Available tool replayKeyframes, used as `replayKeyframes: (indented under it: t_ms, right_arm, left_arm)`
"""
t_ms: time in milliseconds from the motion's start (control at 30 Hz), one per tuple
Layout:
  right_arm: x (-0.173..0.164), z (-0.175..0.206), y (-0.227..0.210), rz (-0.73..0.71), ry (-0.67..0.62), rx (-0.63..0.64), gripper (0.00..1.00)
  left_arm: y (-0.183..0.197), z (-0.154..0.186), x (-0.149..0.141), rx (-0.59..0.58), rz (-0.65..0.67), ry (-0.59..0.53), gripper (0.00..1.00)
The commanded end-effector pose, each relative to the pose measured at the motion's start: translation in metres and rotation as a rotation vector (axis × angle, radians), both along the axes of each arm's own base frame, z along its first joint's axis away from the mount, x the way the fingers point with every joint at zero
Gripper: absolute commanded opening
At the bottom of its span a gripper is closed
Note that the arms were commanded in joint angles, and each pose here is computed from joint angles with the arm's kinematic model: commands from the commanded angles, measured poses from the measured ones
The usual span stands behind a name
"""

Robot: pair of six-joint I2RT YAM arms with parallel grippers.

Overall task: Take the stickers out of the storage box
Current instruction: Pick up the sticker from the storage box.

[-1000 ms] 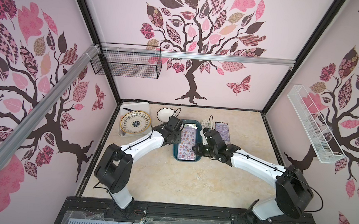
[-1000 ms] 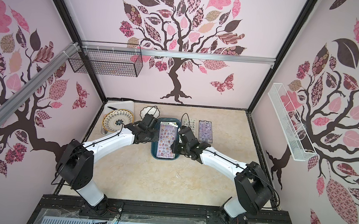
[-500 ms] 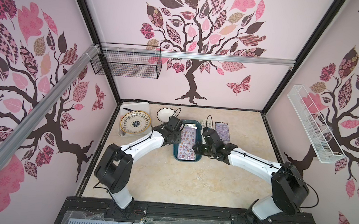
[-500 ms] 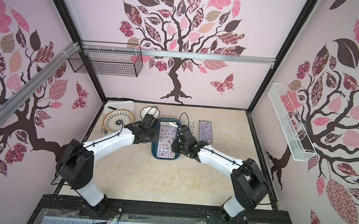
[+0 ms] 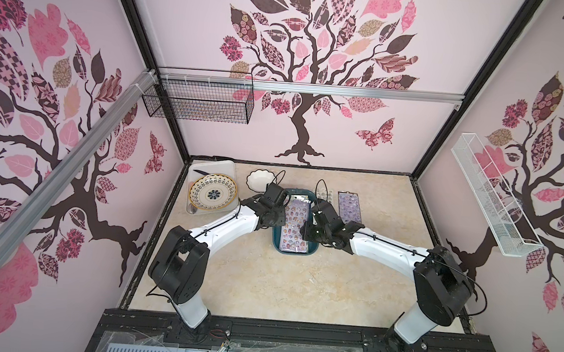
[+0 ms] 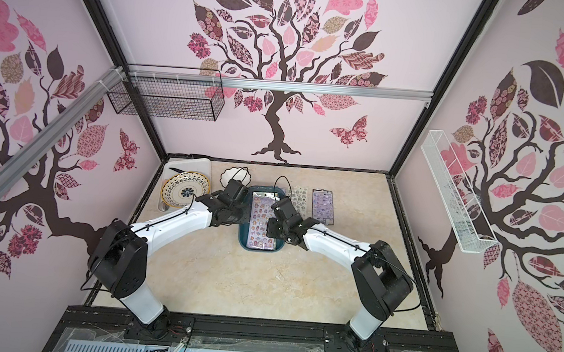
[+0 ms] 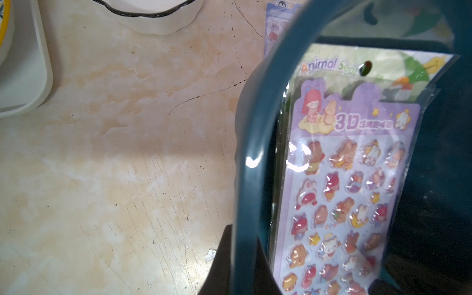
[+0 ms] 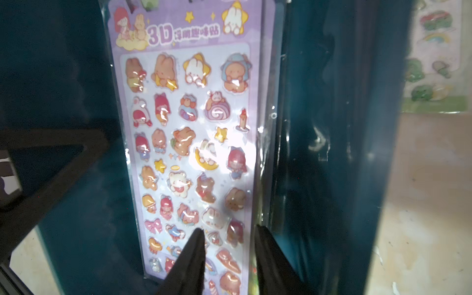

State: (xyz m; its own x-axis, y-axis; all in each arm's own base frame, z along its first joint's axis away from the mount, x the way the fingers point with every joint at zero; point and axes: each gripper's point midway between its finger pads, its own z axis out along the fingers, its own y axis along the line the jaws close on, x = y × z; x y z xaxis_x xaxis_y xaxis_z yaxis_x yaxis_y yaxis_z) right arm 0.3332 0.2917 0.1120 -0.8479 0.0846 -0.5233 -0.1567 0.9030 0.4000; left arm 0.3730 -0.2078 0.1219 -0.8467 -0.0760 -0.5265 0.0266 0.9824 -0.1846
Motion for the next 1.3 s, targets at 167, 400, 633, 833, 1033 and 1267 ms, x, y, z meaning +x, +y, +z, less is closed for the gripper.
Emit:
replayKeyframes:
  t_ms: [167,400,633,833,1033,1267]
  right_arm:
    - [0.005,-0.008,-0.004,-0.015,-0.02,-0.127,0.37]
    - [0.006,-0.013,-0.005,-0.029,-0.039,-0.199,0.38]
    - [-0.002,-0.007,0.012,0.033,-0.026,-0.115,0.36]
    - [-0.012,0.015,0.022,0.096,-0.058,-0.006,0.32]
    - [-0.022,0.028,0.031,0.158,-0.065,0.07,0.25]
    - [-0.03,0.03,0.043,0.209,-0.049,0.138,0.18]
  left_arm:
    - [-0.012,0.028,0.009,-0.062,-0.011,-0.067,0.0]
    - [-0.012,0.03,0.009,-0.067,-0.011,-0.069,0.0]
    - [-0.012,0.029,0.009,-0.063,-0.011,-0.068,0.0]
    - [-0.012,0.028,0.009,-0.062,-0.012,-0.067,0.0]
    - [-0.012,0.026,0.009,-0.057,-0.014,-0.061,0.0]
    - [-0.012,0.023,0.01,-0.054,-0.012,-0.054,0.0]
